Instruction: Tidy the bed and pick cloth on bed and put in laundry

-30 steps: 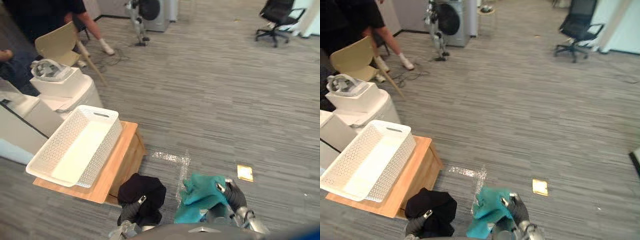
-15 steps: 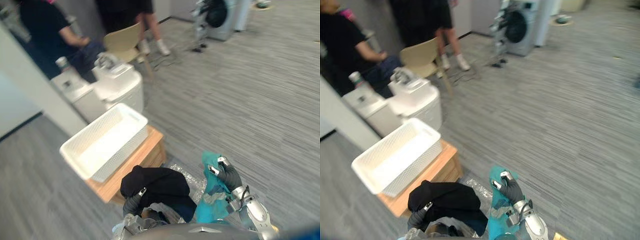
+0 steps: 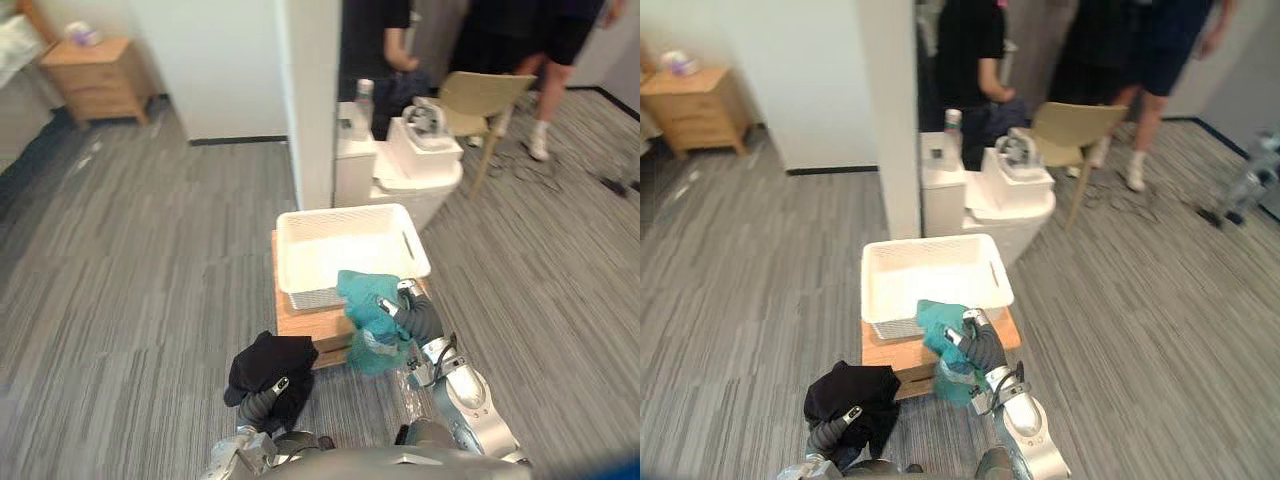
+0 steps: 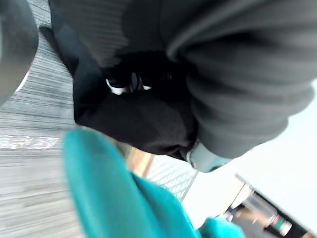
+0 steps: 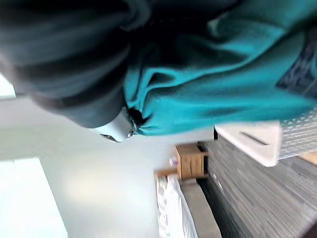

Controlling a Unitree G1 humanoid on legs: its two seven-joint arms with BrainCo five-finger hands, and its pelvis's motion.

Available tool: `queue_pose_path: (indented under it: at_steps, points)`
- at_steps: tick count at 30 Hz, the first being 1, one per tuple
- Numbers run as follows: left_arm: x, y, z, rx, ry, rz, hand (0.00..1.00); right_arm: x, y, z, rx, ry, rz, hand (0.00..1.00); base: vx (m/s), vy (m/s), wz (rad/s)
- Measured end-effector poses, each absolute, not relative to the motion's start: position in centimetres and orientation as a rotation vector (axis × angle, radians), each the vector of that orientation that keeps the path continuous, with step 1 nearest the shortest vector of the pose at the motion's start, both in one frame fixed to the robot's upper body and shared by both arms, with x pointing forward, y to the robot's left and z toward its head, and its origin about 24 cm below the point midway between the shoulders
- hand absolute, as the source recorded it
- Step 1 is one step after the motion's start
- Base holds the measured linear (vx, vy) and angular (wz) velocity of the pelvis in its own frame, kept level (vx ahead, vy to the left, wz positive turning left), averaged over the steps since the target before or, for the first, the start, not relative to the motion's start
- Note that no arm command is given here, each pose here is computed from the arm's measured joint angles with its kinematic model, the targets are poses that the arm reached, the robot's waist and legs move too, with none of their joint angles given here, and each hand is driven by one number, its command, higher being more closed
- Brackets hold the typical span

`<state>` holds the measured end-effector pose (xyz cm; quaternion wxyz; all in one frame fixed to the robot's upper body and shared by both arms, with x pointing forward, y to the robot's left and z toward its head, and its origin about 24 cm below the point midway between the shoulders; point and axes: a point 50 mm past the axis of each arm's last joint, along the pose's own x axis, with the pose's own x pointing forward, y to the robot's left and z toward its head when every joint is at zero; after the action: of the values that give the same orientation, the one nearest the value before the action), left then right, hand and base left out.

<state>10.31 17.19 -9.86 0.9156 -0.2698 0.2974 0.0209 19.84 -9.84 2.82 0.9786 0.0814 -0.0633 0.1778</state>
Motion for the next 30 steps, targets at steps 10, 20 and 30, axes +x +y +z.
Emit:
queue_pose_path:
  at_steps: [10,20,30]
  points:
    - [9.2,16.4,-10.1,-0.587,0.621,-0.007,1.0,22.4,-14.3,5.5,0.05,-0.249,0.137,1.0,0.26,-0.148,0.38]
    - [10.4,16.5,-9.7,-0.57,0.565,-0.053,1.0,29.1,-16.0,19.7,-0.245,-0.673,0.179,1.0,0.07,-0.025,-0.09]
    - [10.2,16.1,-10.6,-0.556,0.612,-0.117,1.0,33.7,-16.5,26.1,-0.393,-0.622,0.167,1.0,-0.01,0.001,0.19]
